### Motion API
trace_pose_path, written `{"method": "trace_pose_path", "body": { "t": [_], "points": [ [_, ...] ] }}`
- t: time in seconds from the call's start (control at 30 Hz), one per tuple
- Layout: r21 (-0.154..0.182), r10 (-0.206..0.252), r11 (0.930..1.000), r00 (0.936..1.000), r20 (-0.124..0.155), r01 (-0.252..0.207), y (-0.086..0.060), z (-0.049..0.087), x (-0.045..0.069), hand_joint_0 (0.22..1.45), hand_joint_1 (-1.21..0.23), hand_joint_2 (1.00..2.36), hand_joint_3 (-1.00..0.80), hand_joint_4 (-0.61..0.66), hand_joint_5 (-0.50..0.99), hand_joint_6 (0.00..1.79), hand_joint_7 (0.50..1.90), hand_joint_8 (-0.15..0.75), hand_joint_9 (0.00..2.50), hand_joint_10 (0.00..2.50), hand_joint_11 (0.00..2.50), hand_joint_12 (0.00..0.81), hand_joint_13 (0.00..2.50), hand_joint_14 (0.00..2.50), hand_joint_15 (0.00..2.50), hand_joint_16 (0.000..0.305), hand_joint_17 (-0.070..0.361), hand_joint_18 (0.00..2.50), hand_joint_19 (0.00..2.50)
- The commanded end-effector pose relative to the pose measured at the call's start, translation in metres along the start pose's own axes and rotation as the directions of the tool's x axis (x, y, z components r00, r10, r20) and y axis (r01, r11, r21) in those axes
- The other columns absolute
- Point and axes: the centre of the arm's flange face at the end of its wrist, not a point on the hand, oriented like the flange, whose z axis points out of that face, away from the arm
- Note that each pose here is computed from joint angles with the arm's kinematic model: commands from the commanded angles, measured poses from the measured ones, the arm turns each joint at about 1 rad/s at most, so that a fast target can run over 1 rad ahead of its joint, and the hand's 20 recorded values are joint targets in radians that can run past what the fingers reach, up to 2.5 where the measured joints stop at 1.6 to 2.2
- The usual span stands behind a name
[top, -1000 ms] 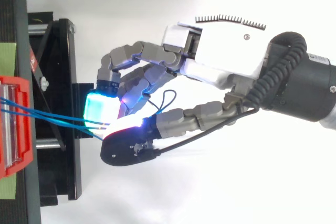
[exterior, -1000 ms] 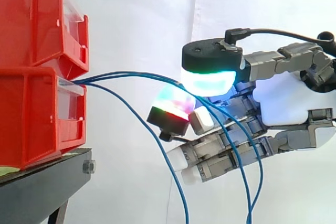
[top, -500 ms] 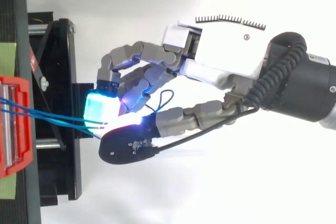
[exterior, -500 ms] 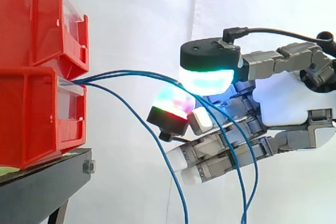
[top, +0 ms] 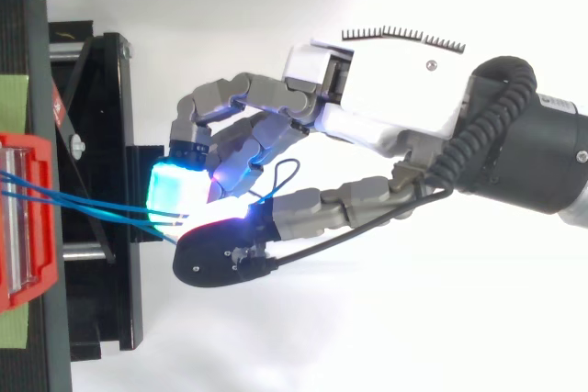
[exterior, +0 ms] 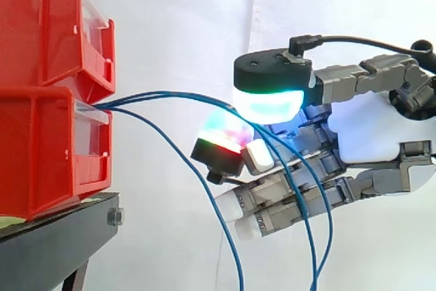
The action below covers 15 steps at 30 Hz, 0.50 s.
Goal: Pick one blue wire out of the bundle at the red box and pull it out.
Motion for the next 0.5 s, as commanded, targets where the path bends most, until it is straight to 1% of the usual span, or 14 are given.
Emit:
{"method": "trace_pose_path", "body": {
  "t": [0.0, 0.07, 0.13, 0.27, 0.3, 0.33, 0.37, 0.4, 0.43, 0.47],
  "points": [
    [0.0, 0.0, 1.0, 1.0, 0.001, 0.0, -0.0002, 0.0002, -0.0007, 0.57, -0.74, 1.01, 0.0, 0.38, -0.1, 0.68, 1.26, 0.326, 0.97, 0.02, 0.58, 0.45, 0.59, 0.01, 0.28, 0.076, 0.171, 0.53, 0.41],
    [0.0, 0.0, 1.0, 1.0, 0.001, 0.0, -0.0002, 0.0002, -0.0007, 0.57, -0.73, 1.01, 0.0, 0.4, -0.09, 0.65, 1.29, 0.322, 0.99, 0.02, 0.58, 0.452, 0.59, 0.01, 0.28, 0.076, 0.171, 0.53, 0.41],
    [0.0, 0.0, 1.0, 1.0, -0.001, 0.0, -0.0002, 0.0, 0.0004, 0.57, -0.72, 1.01, 0.0, 0.4, -0.08, 0.61, 1.37, 0.324, 0.99, 0.02, 0.57, 0.452, 0.59, 0.01, 0.27, 0.076, 0.17, 0.52, 0.41],
    [0.002, 0.001, 1.0, 1.0, 0.002, -0.001, 0.0, -0.0004, -0.0011, 0.58, -0.72, 1.01, -0.01, 0.43, -0.07, 0.58, 1.43, 0.316, 1.0, 0.02, 0.57, 0.447, 0.59, 0.01, 0.27, 0.074, 0.168, 0.52, 0.4],
    [0.003, 0.003, 1.0, 1.0, 0.001, -0.003, -0.0011, -0.0004, 0.0001, 0.58, -0.73, 1.01, -0.01, 0.44, -0.06, 0.56, 1.47, 0.316, 1.01, 0.02, 0.55, 0.445, 0.59, 0.01, 0.26, 0.074, 0.166, 0.52, 0.4],
    [0.003, 0.015, 0.9999, 0.9999, -0.005, -0.015, -0.0005, -0.0003, 0.0008, 0.58, -0.73, 1.01, -0.02, 0.45, -0.05, 0.54, 1.49, 0.315, 1.02, 0.02, 0.54, 0.441, 0.59, 0.01, 0.26, 0.073, 0.164, 0.52, 0.4],
    [0.008, 0.038, 0.9993, 0.9992, -0.016, -0.038, -0.0005, -0.0014, 0.0024, 0.58, -0.72, 1.01, -0.02, 0.46, -0.05, 0.53, 1.49, 0.314, 1.02, 0.02, 0.53, 0.441, 0.6, 0.01, 0.27, 0.073, 0.164, 0.52, 0.4],
    [0.008, 0.038, 0.9993, 0.9992, -0.016, -0.038, -0.0005, -0.0014, 0.0024, 0.59, -0.72, 1.01, -0.02, 0.45, -0.05, 0.53, 1.49, 0.309, 1.03, 0.02, 0.55, 0.438, 0.6, 0.01, 0.27, 0.072, 0.161, 0.52, 0.4],
    [0.013, 0.055, 0.9984, 0.9983, -0.021, -0.054, -0.0013, -0.0011, 0.002, 0.59, -0.72, 1.01, -0.01, 0.45, -0.05, 0.52, 1.51, 0.307, 1.03, 0.02, 0.56, 0.436, 0.6, 0.01, 0.27, 0.071, 0.161, 0.52, 0.4],
    [0.014, 0.055, 0.9984, 0.9982, -0.024, -0.055, -0.0021, -0.0017, 0.0032, 0.59, -0.71, 1.01, -0.01, 0.45, -0.05, 0.52, 1.5, 0.308, 1.03, 0.02, 0.56, 0.436, 0.6, 0.01, 0.27, 0.071, 0.16, 0.52, 0.41]
  ]
}}
